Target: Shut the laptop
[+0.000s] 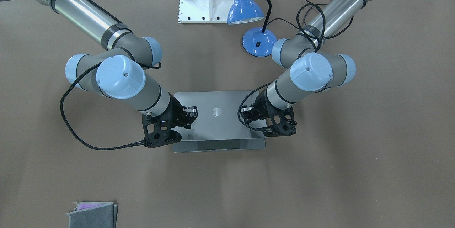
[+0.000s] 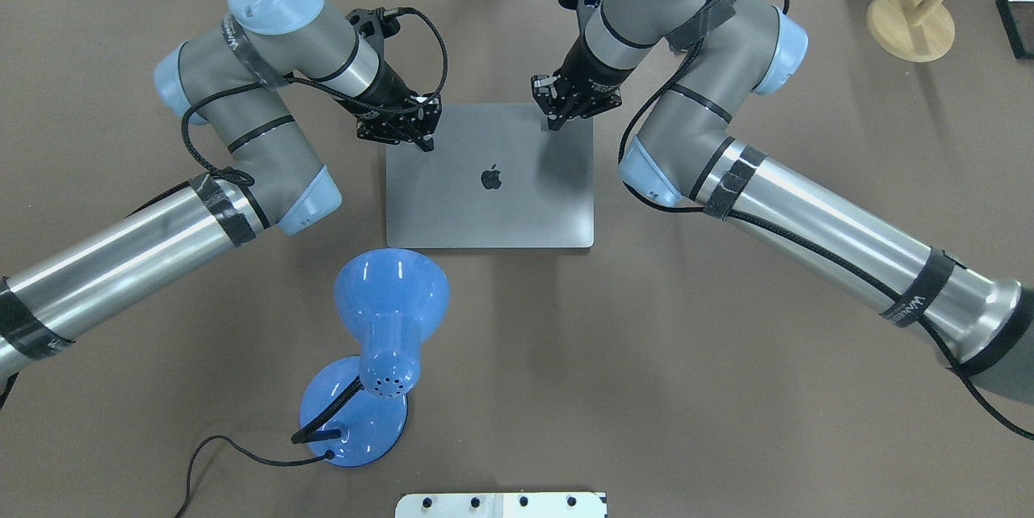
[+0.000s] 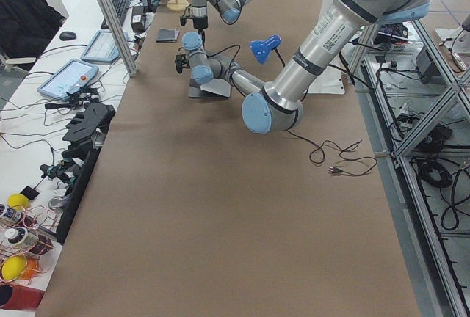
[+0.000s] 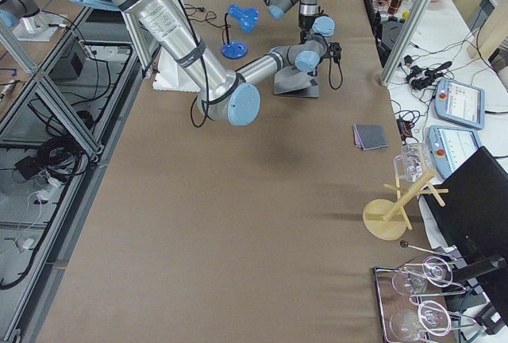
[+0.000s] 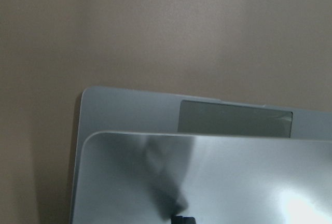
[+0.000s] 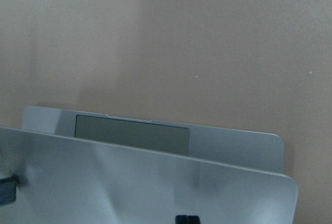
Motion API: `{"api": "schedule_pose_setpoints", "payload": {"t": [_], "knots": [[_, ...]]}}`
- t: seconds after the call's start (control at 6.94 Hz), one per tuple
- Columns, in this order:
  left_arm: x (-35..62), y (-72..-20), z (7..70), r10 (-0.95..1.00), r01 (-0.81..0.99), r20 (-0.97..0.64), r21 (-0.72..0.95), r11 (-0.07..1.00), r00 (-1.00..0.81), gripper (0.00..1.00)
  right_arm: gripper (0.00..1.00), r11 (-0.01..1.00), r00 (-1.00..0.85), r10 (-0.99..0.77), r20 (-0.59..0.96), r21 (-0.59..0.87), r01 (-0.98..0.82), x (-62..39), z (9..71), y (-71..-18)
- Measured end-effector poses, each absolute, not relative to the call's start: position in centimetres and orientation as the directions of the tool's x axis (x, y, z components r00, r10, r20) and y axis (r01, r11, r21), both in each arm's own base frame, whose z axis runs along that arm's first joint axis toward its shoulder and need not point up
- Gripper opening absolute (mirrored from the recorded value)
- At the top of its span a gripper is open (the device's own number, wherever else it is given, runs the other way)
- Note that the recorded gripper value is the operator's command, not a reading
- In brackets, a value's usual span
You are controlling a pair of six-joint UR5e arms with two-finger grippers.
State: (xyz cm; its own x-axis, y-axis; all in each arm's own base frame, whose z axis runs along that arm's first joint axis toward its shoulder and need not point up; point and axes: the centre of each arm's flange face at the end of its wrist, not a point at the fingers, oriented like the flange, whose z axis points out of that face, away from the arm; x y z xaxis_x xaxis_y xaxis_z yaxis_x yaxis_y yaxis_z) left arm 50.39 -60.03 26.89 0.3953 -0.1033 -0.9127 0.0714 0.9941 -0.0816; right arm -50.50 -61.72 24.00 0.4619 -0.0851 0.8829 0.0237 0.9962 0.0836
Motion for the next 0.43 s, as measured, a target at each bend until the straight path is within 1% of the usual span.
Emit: {"api": "schedule_pose_setpoints", "payload": {"t": [0.43], "knots": [[52.0,-60.2,27.9,-0.102,0.092,-0.905,-0.070,0.993,0.412,0.00,0.00,0.996,0.482,-0.085,0.872,0.087,0.019,-52.6,26.3,-62.3]]}}
